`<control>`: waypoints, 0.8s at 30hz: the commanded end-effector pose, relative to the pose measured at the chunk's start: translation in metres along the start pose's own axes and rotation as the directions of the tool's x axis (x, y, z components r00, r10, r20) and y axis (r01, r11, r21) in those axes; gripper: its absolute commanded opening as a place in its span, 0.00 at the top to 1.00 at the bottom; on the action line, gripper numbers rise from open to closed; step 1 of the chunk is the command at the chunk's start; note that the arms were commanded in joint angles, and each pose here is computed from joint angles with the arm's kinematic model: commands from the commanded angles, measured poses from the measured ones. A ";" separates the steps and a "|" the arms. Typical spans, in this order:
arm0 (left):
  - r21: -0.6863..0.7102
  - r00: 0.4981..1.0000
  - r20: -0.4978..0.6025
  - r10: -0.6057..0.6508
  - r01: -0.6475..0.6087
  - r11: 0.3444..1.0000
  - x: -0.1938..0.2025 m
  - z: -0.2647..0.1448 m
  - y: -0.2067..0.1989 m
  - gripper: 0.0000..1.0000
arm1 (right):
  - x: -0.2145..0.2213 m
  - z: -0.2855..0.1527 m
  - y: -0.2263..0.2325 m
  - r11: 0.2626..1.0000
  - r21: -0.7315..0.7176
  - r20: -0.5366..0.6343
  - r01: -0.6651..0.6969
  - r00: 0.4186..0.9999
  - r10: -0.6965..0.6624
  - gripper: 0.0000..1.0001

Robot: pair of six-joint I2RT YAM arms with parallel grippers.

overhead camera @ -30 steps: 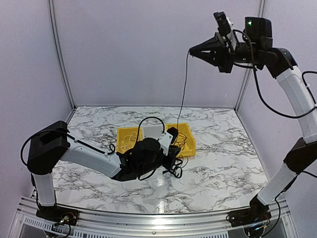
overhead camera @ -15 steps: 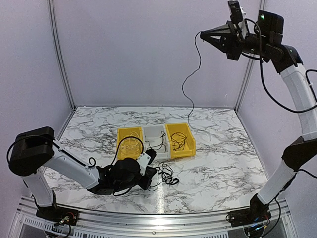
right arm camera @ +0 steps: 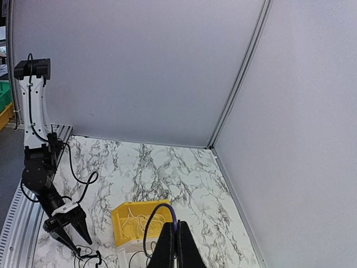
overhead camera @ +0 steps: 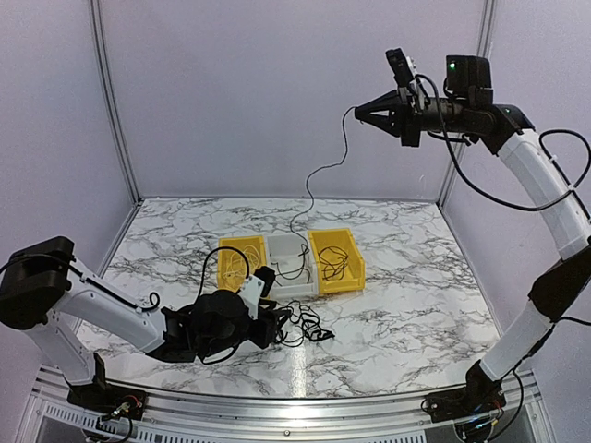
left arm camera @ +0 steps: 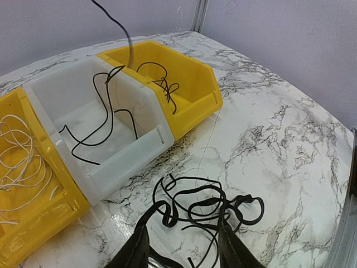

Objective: Untangle the cables

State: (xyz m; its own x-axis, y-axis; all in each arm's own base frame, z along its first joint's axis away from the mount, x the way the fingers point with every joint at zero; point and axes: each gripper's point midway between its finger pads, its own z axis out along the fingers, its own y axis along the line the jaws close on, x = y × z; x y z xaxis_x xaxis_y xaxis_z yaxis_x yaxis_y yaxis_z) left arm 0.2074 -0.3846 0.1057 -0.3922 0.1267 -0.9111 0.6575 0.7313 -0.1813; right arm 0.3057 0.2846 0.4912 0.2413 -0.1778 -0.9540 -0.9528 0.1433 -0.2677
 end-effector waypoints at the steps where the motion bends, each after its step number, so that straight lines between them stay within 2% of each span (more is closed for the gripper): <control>1: -0.002 0.998 0.048 -0.046 0.046 0.999 -0.014 -0.010 -0.001 0.55 | -0.001 -0.005 -0.010 0.995 0.074 -0.009 0.063 0.998 -0.062 1.00; 10: -0.002 0.997 0.059 -0.051 0.051 0.999 -0.015 -0.017 -0.002 0.53 | 0.054 0.008 -0.036 0.985 0.163 -0.104 0.056 0.994 -0.039 1.00; 24: -0.029 0.997 0.061 -0.055 0.057 0.998 -0.010 -0.026 0.008 0.53 | 0.151 0.012 -0.084 0.963 0.267 -0.200 -0.023 0.977 0.079 1.00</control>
State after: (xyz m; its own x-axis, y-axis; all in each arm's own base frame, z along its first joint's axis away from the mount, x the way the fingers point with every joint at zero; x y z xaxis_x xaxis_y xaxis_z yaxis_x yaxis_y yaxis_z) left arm 0.1997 -0.3677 0.1166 -0.3930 0.0778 -0.9162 0.6308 0.7478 -0.2071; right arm 0.3978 0.2658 0.3848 0.1378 -0.3397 -0.9304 -0.8984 0.3527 -0.2618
